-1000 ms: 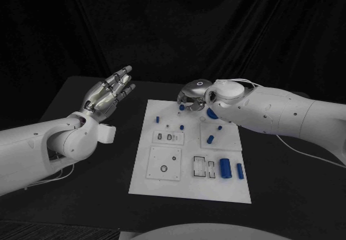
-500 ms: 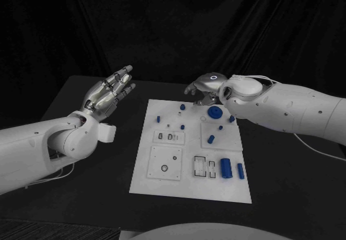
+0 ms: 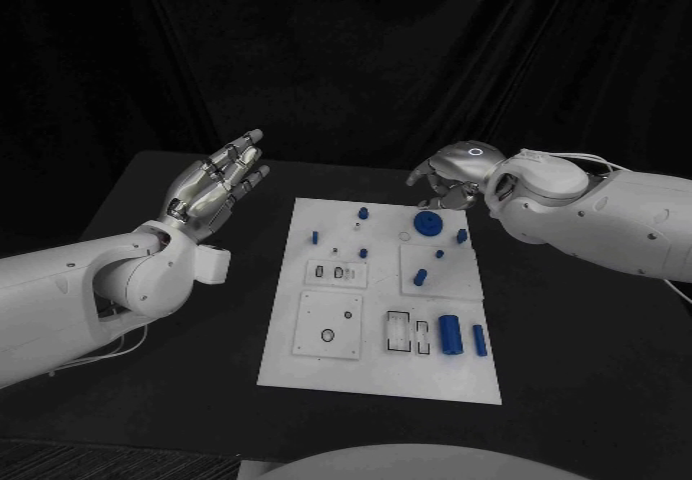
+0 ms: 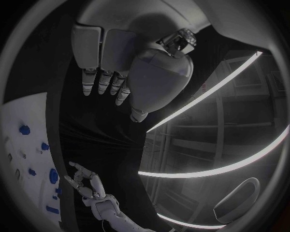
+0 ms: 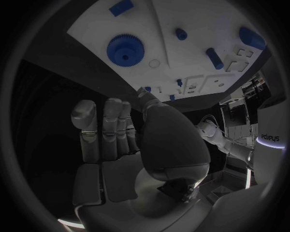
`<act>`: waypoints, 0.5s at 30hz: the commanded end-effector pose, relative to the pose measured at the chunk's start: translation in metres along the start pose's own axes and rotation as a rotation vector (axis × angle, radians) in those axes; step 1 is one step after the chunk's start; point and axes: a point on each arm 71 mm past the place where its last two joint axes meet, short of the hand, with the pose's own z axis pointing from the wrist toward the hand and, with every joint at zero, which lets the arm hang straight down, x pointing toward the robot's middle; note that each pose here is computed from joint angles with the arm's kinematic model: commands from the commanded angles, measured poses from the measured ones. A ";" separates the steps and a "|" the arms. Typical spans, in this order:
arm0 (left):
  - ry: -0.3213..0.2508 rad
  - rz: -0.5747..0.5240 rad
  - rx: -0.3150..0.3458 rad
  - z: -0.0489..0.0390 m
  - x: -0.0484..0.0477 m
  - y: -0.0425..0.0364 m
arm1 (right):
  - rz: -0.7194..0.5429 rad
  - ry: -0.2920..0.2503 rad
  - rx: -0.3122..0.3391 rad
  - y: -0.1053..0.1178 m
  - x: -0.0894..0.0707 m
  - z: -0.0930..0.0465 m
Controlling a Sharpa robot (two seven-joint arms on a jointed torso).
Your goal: Assemble the parts on the task board
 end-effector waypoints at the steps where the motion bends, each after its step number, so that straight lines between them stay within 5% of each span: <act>1: 0.017 -0.009 0.098 0.0017 0.0022 -0.0076 | 0.037 -0.004 0.052 -0.005 0.002 -0.006; 15: 0.028 -0.017 0.097 0.0038 0.0048 -0.0065 | 0.094 0.119 0.144 -0.018 0.028 -0.018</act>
